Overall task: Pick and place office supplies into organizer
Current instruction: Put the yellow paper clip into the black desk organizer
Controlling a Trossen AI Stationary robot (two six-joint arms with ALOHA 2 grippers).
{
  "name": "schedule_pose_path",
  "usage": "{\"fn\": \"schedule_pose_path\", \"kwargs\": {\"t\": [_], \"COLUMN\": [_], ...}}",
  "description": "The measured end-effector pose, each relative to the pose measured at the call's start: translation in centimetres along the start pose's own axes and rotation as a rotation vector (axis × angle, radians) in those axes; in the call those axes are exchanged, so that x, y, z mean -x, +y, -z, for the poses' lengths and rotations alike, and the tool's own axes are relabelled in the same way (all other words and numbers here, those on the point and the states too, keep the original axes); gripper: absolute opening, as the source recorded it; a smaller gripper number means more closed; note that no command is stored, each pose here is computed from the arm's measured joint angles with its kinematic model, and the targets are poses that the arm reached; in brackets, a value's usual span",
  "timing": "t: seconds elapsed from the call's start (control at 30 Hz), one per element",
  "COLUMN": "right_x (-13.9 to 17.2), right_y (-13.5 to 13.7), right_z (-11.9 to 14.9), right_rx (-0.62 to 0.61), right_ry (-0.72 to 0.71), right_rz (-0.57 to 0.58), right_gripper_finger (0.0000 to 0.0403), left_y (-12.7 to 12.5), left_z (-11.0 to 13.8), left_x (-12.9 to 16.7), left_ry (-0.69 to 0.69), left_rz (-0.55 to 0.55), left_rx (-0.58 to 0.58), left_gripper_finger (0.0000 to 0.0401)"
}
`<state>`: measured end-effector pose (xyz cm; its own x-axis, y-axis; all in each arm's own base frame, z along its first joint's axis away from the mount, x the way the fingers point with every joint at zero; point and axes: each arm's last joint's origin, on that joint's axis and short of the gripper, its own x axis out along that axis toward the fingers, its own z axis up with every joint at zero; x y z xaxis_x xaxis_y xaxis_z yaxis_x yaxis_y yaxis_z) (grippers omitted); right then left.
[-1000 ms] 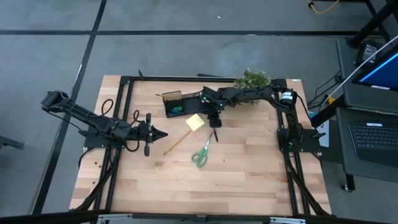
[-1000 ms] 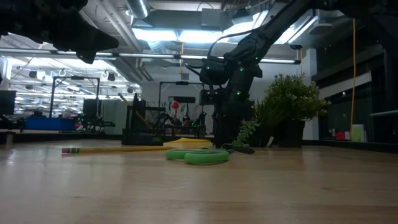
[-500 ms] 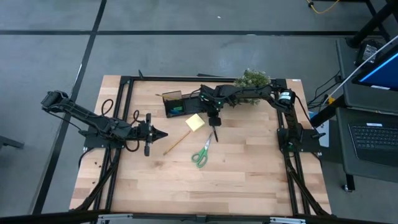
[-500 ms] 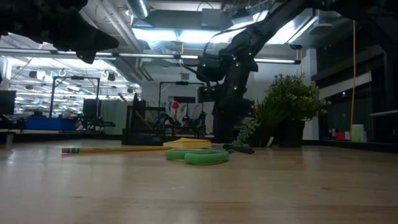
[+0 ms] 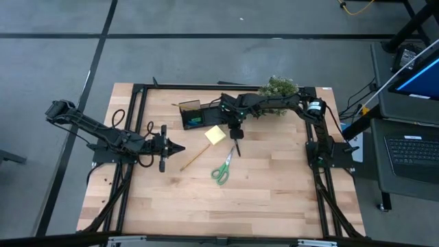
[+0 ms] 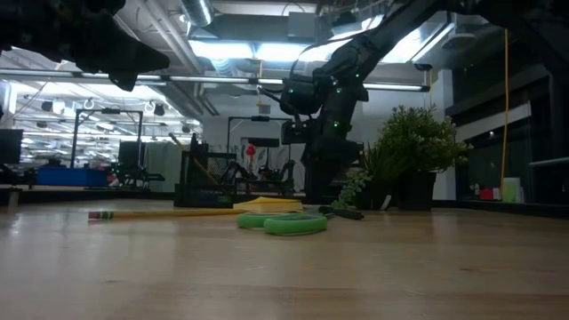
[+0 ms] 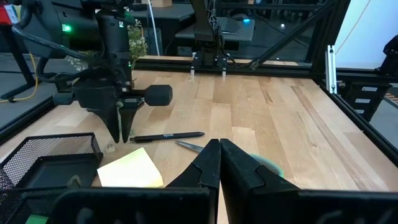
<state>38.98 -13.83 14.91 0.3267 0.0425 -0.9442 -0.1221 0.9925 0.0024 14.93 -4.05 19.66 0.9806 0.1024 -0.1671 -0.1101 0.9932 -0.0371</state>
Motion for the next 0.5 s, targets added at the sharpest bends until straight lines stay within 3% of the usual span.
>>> {"fn": "schedule_pose_path", "kwargs": {"t": [0.23,0.5], "right_x": [0.07,0.07], "right_y": [-0.21,-0.19], "right_z": [-0.64,-0.60], "right_rx": [0.068,0.069], "right_ry": [-0.016,-0.012], "right_rz": [0.116,0.113], "right_gripper_finger": [0.0127,0.0167], "left_y": [0.00,0.00], "left_z": [0.00,0.00], "left_x": [0.00,0.00], "left_ry": [0.000,0.000], "left_rz": [0.000,0.000], "left_rx": [0.000,0.000], "left_gripper_finger": [0.0002,0.0002]}}
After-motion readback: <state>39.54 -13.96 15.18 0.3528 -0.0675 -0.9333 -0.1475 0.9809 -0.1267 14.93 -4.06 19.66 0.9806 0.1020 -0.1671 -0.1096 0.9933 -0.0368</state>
